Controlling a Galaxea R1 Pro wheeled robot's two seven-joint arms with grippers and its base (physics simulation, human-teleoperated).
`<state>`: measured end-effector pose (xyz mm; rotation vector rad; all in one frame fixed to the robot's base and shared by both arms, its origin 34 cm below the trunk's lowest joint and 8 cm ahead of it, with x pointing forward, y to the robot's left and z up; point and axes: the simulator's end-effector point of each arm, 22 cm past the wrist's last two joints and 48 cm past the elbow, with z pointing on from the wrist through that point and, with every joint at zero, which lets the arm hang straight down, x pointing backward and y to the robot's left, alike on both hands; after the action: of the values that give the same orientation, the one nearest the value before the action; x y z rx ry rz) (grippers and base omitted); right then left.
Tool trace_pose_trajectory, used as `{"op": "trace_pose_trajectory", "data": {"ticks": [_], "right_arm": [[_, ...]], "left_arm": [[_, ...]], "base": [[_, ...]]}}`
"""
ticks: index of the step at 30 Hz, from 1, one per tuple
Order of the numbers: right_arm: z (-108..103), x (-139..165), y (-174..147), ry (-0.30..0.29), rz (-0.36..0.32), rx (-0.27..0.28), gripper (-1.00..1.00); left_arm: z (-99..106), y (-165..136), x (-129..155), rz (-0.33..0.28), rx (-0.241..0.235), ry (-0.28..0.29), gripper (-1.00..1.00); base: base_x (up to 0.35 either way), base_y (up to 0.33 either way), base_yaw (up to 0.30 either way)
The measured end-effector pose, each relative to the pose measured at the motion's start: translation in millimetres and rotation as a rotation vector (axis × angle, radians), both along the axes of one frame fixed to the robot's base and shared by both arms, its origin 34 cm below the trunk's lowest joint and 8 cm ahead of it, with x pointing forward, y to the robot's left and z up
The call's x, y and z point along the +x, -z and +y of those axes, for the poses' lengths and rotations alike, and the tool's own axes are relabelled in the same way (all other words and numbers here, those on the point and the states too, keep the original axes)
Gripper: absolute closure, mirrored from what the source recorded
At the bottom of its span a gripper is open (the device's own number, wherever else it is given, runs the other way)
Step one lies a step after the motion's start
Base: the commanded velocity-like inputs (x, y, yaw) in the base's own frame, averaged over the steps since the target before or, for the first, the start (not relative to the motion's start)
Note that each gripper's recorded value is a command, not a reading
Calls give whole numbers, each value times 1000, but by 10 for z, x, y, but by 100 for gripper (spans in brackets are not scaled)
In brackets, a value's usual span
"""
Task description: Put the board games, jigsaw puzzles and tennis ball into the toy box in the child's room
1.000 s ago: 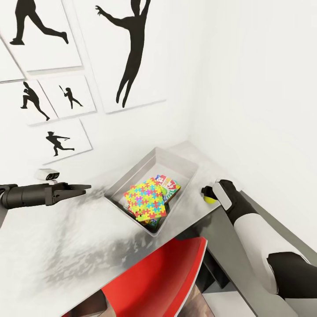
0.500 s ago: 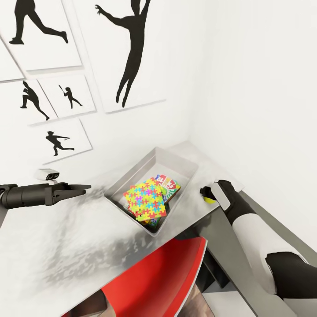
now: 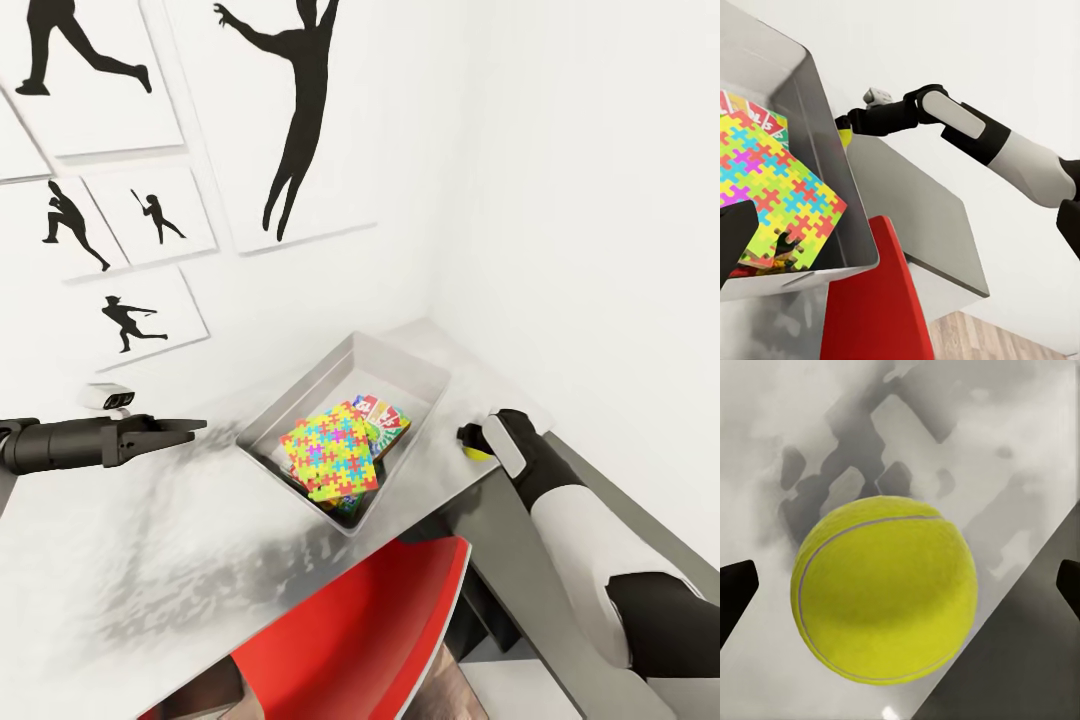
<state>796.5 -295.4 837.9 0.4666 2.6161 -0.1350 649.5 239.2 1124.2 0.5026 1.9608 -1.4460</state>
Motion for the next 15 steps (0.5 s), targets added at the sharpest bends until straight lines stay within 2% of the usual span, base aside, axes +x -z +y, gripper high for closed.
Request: {"op": "trace_pose_trajectory", "data": {"ticks": [5,6,15], "right_arm": [[-9,0,0,0,0,-2,-100],[-7,0,0,0,0,-2,100],[6,-7,0,-8,4,-10,100]], "left_arm": [[1,0,0,0,0,0,-100],[1,0,0,0,0,0,-100],[0,-4,-4,-1,0,0,-100]], "base": [[0,0,0],[0,0,0],[0,0,0]]}}
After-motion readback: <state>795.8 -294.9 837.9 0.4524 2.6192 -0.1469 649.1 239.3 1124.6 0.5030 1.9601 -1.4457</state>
